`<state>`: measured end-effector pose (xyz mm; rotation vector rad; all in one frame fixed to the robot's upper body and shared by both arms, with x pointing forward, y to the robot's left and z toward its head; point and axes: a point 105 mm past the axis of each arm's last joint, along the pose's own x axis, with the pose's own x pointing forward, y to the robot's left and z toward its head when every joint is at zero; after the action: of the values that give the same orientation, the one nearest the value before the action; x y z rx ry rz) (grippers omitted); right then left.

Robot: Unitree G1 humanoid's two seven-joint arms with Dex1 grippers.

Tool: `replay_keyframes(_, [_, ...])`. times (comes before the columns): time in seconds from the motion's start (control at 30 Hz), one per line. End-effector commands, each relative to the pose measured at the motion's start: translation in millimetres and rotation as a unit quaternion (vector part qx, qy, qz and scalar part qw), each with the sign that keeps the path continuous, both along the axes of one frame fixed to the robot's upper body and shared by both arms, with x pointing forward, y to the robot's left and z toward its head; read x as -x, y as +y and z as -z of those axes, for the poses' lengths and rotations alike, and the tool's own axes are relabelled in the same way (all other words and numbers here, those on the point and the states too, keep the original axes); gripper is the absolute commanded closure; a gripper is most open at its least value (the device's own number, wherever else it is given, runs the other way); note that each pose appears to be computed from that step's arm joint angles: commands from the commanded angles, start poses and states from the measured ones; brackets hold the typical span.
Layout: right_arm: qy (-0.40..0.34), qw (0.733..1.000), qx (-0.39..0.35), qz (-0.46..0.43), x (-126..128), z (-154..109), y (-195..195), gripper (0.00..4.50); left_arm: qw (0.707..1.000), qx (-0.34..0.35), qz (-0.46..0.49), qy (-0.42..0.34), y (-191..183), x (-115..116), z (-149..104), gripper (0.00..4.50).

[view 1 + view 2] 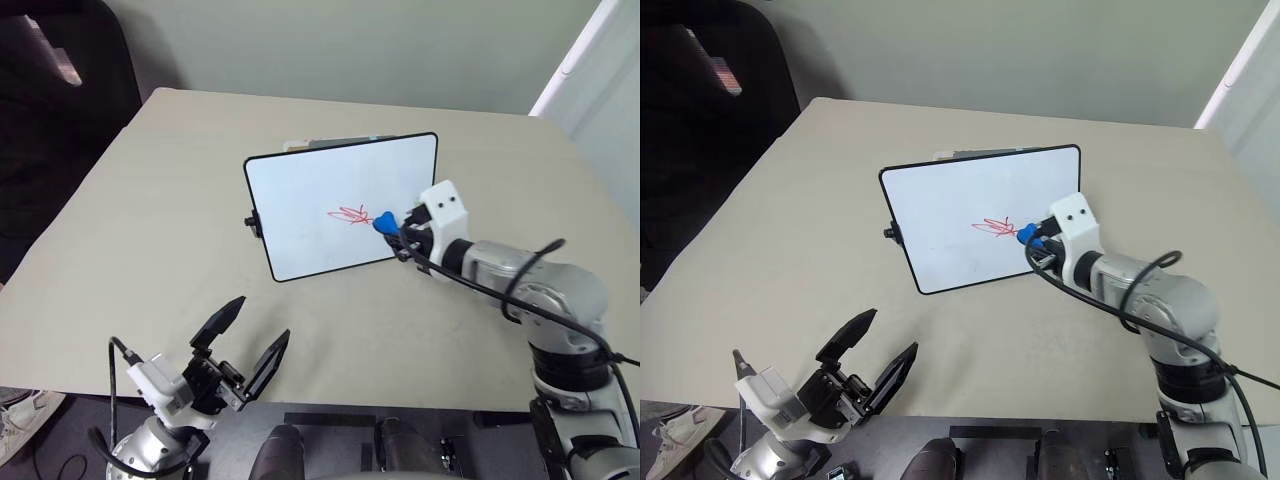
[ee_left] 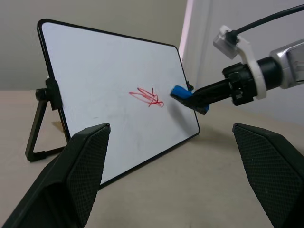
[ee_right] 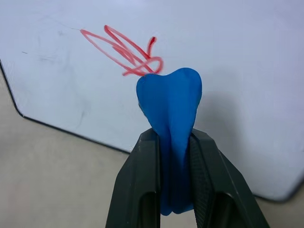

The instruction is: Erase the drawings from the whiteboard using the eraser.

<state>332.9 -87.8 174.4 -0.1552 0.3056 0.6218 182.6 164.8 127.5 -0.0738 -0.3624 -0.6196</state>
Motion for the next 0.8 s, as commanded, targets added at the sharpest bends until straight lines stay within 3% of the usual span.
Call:
replay_keyframes(0.03, [-0.035,0.999,0.001,-0.013,-7.5,-12.6,8.8,4.04,1.0,0.001,-0.004,-0.013,1.9,0.7,-6.7,0.0])
replay_keyframes(0.57, [-0.113,0.993,-0.01,-0.022,-29.4,-52.8,37.1,4.04,1.0,0.001,-0.014,-0.008,11.1,-2.8,-4.4,0.0])
replay_keyframes(0.8, [-0.023,0.995,0.092,-0.036,-21.2,12.2,31.9,4.04,1.0,0.001,-0.016,-0.008,11.1,-2.3,-4.4,0.0])
